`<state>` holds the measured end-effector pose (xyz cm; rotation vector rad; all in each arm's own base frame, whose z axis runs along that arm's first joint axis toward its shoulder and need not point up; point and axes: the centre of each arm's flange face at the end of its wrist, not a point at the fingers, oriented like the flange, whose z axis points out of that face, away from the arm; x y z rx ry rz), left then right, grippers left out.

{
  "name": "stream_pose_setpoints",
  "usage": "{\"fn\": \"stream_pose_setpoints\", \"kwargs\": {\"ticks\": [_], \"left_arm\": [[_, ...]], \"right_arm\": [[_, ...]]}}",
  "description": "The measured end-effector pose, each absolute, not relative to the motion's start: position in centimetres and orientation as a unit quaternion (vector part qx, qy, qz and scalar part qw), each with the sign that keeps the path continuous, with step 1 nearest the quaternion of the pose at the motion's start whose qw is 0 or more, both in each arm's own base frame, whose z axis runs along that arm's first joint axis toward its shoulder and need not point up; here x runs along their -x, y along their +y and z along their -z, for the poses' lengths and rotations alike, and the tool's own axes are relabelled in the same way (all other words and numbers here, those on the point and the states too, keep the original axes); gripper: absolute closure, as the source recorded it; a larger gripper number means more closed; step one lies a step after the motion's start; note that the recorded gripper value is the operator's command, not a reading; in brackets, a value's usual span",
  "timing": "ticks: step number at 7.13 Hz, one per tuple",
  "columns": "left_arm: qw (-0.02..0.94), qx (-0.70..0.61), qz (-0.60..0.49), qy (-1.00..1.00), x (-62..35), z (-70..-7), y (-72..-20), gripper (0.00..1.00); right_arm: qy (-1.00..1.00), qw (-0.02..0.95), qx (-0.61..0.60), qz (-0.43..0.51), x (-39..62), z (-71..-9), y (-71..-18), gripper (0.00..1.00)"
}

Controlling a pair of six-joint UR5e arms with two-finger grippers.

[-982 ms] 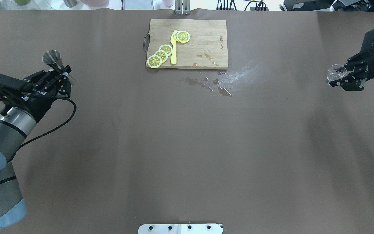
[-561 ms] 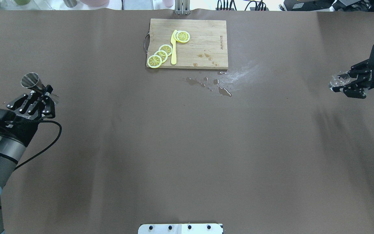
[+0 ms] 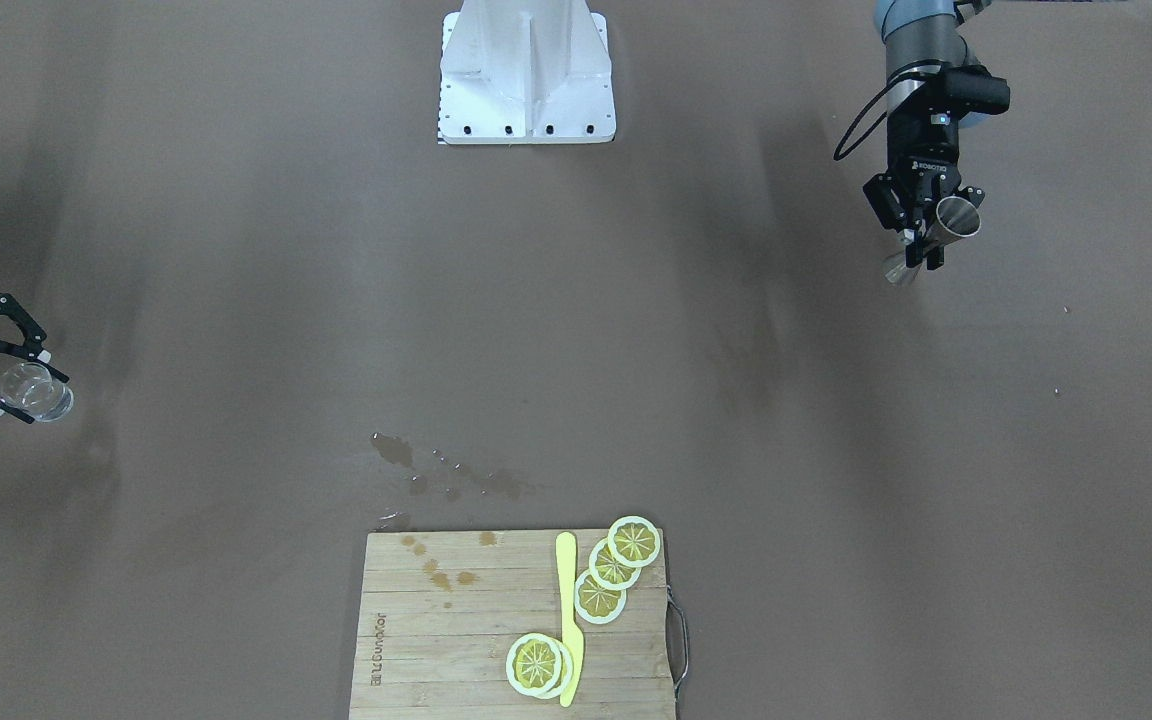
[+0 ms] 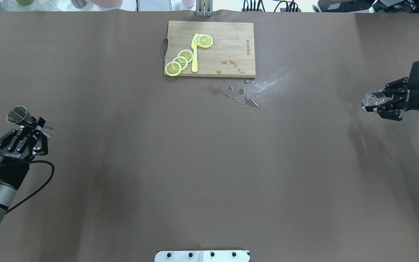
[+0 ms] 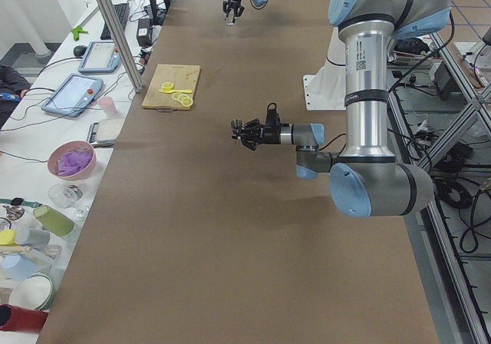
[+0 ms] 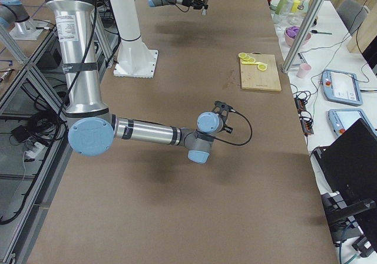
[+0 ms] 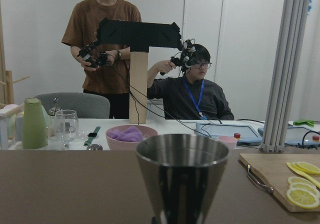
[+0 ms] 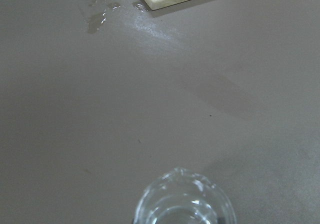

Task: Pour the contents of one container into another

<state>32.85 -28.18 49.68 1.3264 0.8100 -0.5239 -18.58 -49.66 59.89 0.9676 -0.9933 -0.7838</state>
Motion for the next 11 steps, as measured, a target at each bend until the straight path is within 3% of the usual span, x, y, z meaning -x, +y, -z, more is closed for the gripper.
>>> {"fn": "stream_pose_setpoints", "kwargs": {"ticks": [7, 11], "left_arm": [[0.685, -0.599, 0.256, 0.326, -32.3, -57.3, -25.9, 1.0], [0.691, -0.602, 0.251, 0.314, -31.8, -57.9, -26.3, 1.0]], "right_arm": [[-0.454, 0.694, -0.434, 0.352, 23.3, -60.7, -47.9, 1.0], [-0.455, 0.696, -0.427, 0.355, 23.9, -61.3, -47.6, 1.0]]}}
